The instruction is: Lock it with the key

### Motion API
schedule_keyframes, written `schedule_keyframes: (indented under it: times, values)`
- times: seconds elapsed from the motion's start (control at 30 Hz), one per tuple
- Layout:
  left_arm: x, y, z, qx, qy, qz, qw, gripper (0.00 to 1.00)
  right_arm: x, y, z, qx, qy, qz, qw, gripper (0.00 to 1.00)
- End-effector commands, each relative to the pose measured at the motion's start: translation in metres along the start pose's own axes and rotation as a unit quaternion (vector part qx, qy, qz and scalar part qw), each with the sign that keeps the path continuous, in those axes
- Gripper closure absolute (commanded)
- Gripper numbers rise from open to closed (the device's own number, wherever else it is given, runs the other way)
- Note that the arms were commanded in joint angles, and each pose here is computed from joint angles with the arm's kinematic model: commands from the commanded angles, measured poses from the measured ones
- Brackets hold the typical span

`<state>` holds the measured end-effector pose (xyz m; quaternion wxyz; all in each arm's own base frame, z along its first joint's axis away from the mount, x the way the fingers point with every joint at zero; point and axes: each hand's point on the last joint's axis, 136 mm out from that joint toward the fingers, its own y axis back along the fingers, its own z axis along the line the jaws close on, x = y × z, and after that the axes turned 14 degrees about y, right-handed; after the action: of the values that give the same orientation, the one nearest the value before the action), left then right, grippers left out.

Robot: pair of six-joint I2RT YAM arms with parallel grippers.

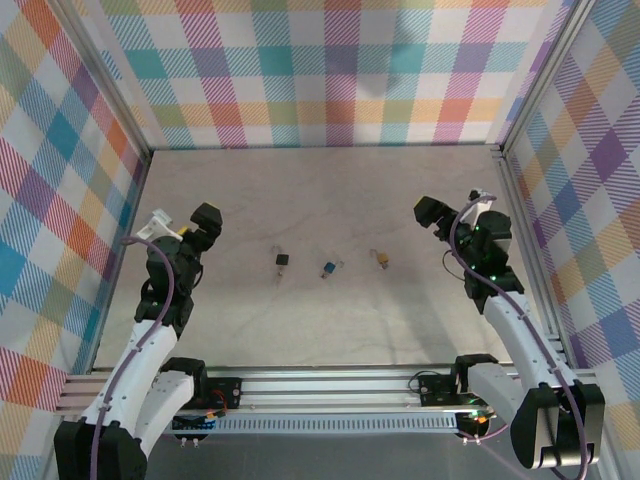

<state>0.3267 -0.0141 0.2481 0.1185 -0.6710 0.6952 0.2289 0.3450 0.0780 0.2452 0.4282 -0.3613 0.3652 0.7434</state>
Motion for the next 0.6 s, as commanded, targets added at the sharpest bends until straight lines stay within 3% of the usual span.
schedule_keyframes:
  times: [0.0,0.1,0.2,0.57]
  values:
    - [0.038,0.0,0.027,-0.036,0.037,0.086,0.995,0.0,0.018,0.0,0.016,-0.038,-0.033,0.069,0.996,0.01]
    - [0.063,-0.007,0.041,-0.088,0.018,0.146,0.985,0.0,0.031,-0.002,0.021,-0.053,-0.031,0.101,0.993,0.01]
    - [0.082,-0.011,0.054,-0.131,-0.003,0.173,0.976,0.0,0.044,-0.002,0.03,-0.058,-0.014,0.128,0.99,0.01]
    - [0.157,-0.023,0.054,-0.167,-0.092,0.272,0.943,0.0,0.083,-0.008,0.055,-0.073,0.066,0.177,0.979,0.01]
